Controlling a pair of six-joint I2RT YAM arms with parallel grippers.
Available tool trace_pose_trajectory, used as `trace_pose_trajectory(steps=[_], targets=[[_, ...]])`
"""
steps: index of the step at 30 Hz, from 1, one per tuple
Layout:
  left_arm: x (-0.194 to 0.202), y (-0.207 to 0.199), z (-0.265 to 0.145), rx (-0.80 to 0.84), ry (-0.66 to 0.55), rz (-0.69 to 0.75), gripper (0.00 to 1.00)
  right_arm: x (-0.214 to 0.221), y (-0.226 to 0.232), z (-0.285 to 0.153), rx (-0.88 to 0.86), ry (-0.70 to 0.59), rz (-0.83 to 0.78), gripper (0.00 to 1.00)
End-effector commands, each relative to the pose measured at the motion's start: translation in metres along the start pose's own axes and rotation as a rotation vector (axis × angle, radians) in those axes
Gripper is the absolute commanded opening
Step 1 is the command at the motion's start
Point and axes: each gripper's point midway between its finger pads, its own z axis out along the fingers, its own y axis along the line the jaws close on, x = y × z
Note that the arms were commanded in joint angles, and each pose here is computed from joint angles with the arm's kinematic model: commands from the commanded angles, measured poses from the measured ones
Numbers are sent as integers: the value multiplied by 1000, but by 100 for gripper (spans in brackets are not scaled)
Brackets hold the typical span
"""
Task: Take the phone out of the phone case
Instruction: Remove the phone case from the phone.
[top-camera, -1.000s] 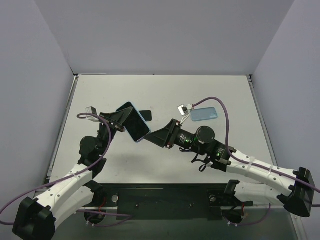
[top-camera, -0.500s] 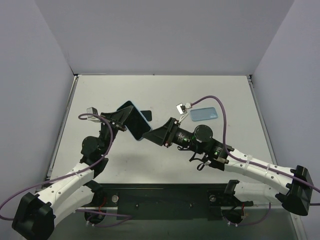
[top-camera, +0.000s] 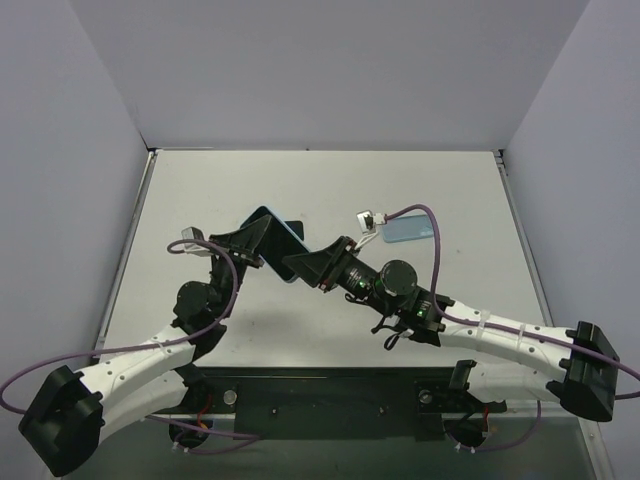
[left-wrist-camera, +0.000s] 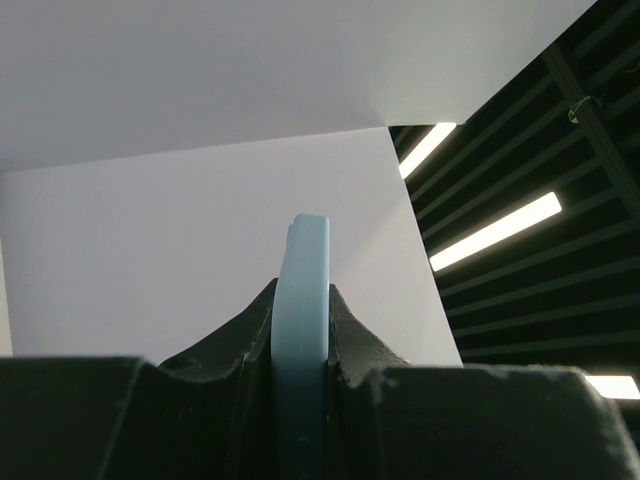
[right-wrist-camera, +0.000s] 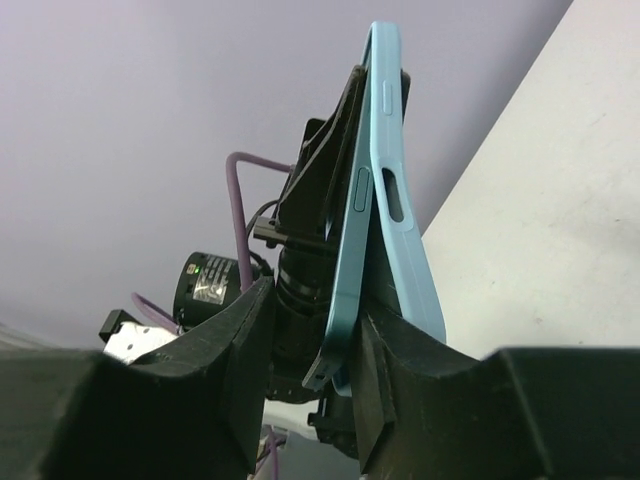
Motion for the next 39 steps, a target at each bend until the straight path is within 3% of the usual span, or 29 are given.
trace_pose_trajectory(steps=[1, 4, 9, 12, 14, 15, 19, 24, 34, 39], targets=[[17, -58, -13, 206, 65, -130, 0, -36, -9, 12, 30, -194, -20, 28], [14, -61, -14, 214, 43, -116, 0, -36, -7, 12, 4, -213, 29, 23], [11, -64, -17, 232, 16, -100, 0, -36, -11, 11, -7, -230, 79, 0], [13, -65, -20, 241, 27, -80, 0, -39, -10, 11, -11, -220, 105, 0], [15, -60, -22, 221, 41, -52, 10, -44, -4, 9, -52, -205, 145, 0], [17, -55, -24, 205, 54, -35, 23, -46, -1, 7, -64, -199, 166, 0], [18, -44, -35, 167, 83, 37, 52, -49, 12, -2, -120, -140, 243, 0], [27, -49, -44, 183, 143, 203, 70, -60, 14, -12, -152, -131, 354, 0], [58, -31, -46, 139, 321, 371, 76, -82, 36, -23, -294, -155, 524, 0], [75, -22, -42, 138, 409, 431, 65, -84, 37, -24, -314, -161, 563, 0]])
